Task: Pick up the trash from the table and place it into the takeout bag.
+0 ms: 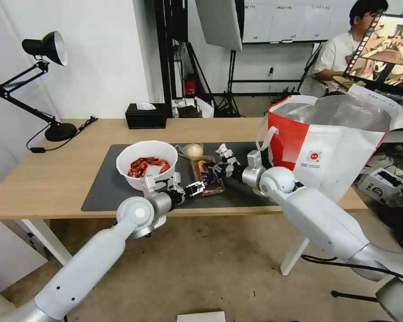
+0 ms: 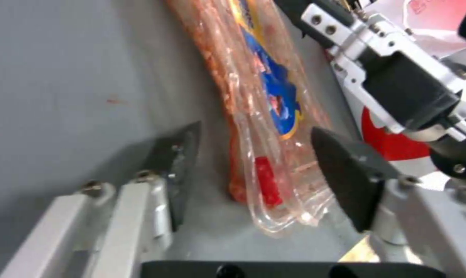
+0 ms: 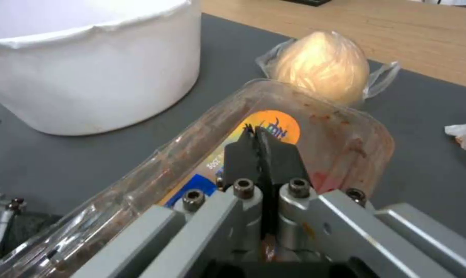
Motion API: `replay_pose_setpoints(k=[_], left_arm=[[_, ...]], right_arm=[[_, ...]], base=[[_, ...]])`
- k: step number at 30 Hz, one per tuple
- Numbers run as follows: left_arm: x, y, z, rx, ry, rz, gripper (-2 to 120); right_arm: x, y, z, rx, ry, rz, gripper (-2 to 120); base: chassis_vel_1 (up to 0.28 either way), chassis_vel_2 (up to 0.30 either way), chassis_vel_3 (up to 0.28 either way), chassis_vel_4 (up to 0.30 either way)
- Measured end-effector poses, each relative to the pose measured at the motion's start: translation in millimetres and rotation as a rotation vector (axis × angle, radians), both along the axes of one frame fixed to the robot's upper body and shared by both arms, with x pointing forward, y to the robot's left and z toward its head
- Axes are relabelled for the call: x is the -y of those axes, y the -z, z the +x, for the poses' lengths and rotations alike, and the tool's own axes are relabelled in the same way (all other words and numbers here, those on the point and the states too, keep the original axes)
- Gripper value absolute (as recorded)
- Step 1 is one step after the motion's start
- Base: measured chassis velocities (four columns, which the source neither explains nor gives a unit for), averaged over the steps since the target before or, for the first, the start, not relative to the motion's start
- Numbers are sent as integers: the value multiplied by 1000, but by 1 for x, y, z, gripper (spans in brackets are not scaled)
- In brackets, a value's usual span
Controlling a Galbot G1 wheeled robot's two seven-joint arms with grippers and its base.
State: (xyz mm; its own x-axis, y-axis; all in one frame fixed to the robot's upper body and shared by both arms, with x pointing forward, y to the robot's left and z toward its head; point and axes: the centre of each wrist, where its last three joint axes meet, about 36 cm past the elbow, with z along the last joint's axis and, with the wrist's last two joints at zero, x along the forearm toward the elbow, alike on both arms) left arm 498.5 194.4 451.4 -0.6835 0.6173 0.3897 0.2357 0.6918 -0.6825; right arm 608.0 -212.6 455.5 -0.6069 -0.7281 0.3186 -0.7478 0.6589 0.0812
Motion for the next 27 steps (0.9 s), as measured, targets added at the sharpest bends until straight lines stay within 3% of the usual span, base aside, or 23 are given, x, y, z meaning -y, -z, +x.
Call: replay_pose_setpoints(k=[16, 21, 27], left_arm=[[-1, -1, -4, 17, -37, -7, 0], [-1, -9, -9, 45, -44, -20, 0], [-1, -23, -19, 119, -54, -15, 0]], right_arm=[[6, -8, -5, 8, 6, 32, 0], [18, -21, -13, 41, 13, 83, 0], [52, -51, -44, 136, 32, 222, 0]], base=[[0, 0, 0, 0], [0, 0, 0, 0], [0, 0, 0, 0]])
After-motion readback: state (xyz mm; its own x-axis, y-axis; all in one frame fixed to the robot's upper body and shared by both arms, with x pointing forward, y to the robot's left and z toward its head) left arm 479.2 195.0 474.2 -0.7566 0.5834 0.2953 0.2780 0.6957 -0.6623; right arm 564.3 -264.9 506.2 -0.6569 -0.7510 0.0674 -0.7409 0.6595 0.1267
